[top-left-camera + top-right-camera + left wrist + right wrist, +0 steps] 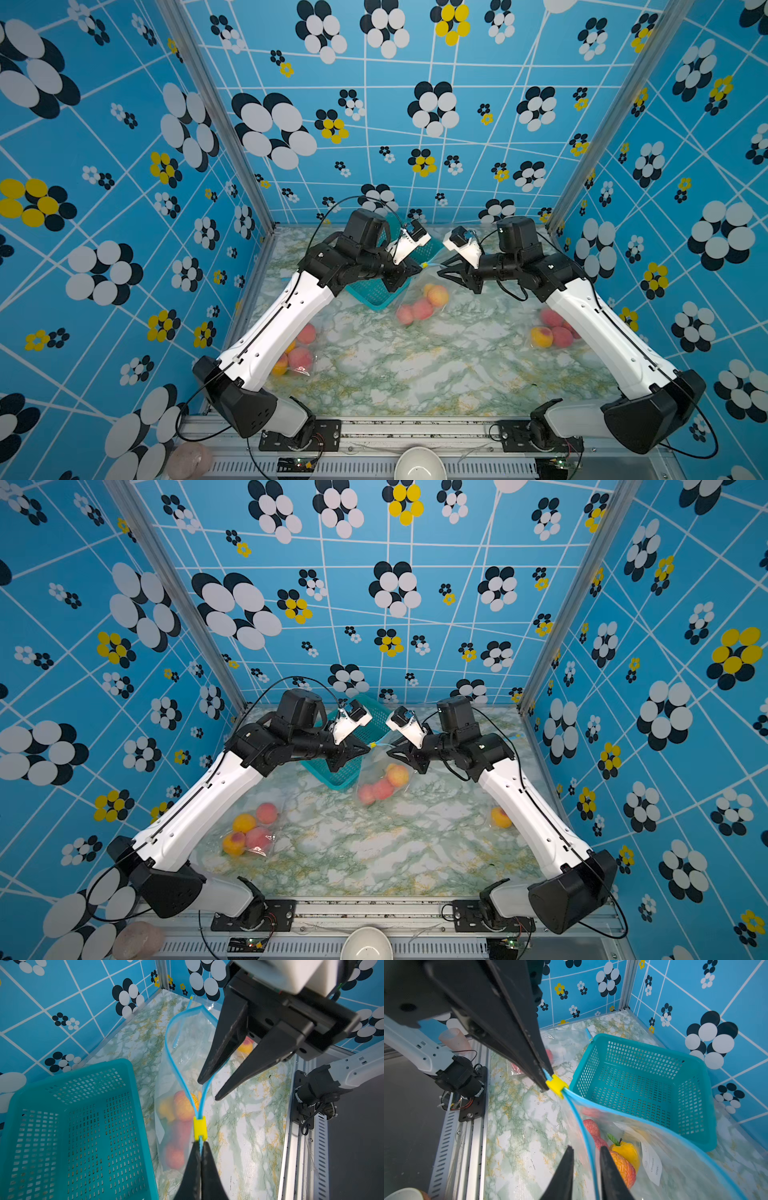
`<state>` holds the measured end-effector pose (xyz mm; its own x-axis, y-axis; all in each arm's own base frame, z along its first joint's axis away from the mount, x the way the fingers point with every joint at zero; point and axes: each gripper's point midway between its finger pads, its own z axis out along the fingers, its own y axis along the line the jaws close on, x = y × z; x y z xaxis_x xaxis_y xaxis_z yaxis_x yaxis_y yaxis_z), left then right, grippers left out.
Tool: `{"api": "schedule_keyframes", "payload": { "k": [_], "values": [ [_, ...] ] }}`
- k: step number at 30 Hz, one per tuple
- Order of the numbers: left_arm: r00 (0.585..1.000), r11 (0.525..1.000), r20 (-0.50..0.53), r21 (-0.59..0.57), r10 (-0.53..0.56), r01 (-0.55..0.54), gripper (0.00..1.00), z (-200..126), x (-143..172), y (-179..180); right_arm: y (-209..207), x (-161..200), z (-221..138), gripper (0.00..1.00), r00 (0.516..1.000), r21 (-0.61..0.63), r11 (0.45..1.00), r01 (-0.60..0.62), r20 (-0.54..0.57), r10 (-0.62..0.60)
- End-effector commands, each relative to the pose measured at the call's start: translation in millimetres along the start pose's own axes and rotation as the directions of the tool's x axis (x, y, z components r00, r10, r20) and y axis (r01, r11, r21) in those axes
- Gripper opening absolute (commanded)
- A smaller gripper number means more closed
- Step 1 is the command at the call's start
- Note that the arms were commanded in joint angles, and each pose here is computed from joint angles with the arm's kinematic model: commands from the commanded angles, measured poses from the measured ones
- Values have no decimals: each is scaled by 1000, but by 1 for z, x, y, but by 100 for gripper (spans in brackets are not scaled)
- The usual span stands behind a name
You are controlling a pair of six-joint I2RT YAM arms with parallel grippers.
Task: Place the peach in a zip-top bag and seal the zipper
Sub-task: Zip the zipper on the zipper food storage bag.
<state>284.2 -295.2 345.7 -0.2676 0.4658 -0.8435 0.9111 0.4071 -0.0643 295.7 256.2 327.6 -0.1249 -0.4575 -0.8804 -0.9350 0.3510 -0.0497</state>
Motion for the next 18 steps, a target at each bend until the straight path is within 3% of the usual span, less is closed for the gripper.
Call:
{"api": "schedule_keyframes", "payload": {
  "k": [1, 5, 10, 18],
  "values": [
    [999, 999, 4, 36, 35, -35, 0, -7, 0, -7, 10, -43, -27, 33, 988, 26, 995, 99, 120, -102],
    [998, 994, -1, 83, 70, -70, 0, -7, 1, -14, 28, -65, -30, 35, 964, -59, 982, 177, 211, -161],
    [992, 984, -7, 125, 130, -128, 0, -10, 4, -23, 37, -54, -11, 35, 958, -120, 959, 258, 164, -237],
    [989, 980, -2, 135, 148, -146, 0, -10, 2, -22, 46, -49, -10, 34, 952, -195, 935, 296, 140, -272]
  ]
}}
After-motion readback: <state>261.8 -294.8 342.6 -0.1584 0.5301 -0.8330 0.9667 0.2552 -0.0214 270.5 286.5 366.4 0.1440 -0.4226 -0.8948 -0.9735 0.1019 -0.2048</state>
